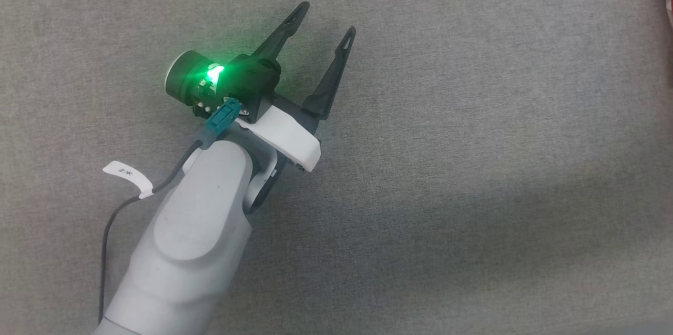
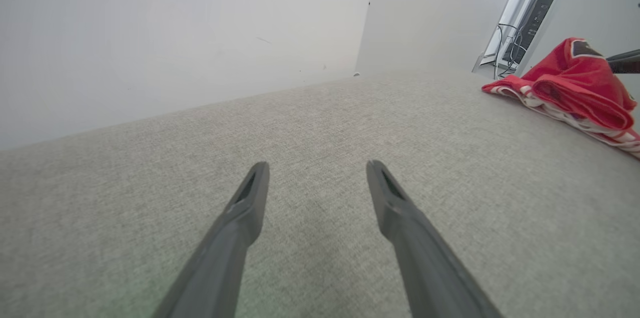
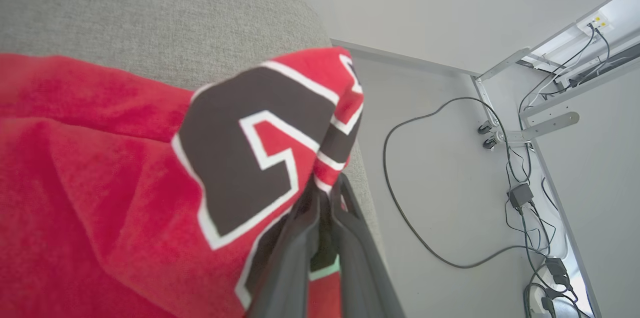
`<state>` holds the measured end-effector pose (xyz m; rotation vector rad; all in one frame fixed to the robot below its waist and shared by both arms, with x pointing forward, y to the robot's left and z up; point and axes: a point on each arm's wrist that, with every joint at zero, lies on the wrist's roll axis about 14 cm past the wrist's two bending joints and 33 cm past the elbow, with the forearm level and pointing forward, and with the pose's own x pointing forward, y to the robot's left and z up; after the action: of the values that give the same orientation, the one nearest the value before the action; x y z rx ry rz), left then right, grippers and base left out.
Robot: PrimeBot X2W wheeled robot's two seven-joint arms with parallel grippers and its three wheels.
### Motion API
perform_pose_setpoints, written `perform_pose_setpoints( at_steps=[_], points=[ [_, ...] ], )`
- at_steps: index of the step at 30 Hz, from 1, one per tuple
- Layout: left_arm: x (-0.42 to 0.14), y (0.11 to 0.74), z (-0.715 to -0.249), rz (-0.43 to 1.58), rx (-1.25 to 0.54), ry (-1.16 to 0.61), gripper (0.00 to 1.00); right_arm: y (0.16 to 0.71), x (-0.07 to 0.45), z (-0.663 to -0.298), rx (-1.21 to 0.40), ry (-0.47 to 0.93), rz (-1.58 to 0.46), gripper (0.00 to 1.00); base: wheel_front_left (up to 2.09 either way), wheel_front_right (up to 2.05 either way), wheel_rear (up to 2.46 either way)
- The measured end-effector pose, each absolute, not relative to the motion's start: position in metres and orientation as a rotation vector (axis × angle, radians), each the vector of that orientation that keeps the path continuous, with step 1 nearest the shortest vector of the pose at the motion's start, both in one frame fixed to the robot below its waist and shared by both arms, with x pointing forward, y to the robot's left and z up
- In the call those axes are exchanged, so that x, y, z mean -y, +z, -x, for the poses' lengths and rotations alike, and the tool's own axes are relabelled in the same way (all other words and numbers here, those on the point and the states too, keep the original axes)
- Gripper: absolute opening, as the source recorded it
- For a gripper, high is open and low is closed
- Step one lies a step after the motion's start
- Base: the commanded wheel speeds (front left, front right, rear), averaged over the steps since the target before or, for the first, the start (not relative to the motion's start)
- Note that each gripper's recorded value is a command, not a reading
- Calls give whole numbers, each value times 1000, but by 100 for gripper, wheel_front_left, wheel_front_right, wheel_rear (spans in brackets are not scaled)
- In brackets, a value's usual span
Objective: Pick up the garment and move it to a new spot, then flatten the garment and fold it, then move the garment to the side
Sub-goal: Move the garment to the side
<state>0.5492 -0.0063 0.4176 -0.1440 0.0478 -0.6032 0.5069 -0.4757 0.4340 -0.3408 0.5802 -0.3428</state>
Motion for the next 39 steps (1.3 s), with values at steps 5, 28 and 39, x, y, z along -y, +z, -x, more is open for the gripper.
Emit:
perform_pose_setpoints(
  at_steps=[5, 28, 39],
  points=[
    [0, 420, -550, 139, -43, -589, 100, 436, 475, -513, -565, -353, 333, 45, 0, 0, 0],
    [-110, 483, -503, 76, 41, -323, 100, 489, 404, -519, -277, -219, 119, 100, 0, 0, 0],
    [-188, 510, -438, 52, 76, -140, 100, 528, 338, -497, -91, -67, 3, 100, 0, 0, 0]
  ],
)
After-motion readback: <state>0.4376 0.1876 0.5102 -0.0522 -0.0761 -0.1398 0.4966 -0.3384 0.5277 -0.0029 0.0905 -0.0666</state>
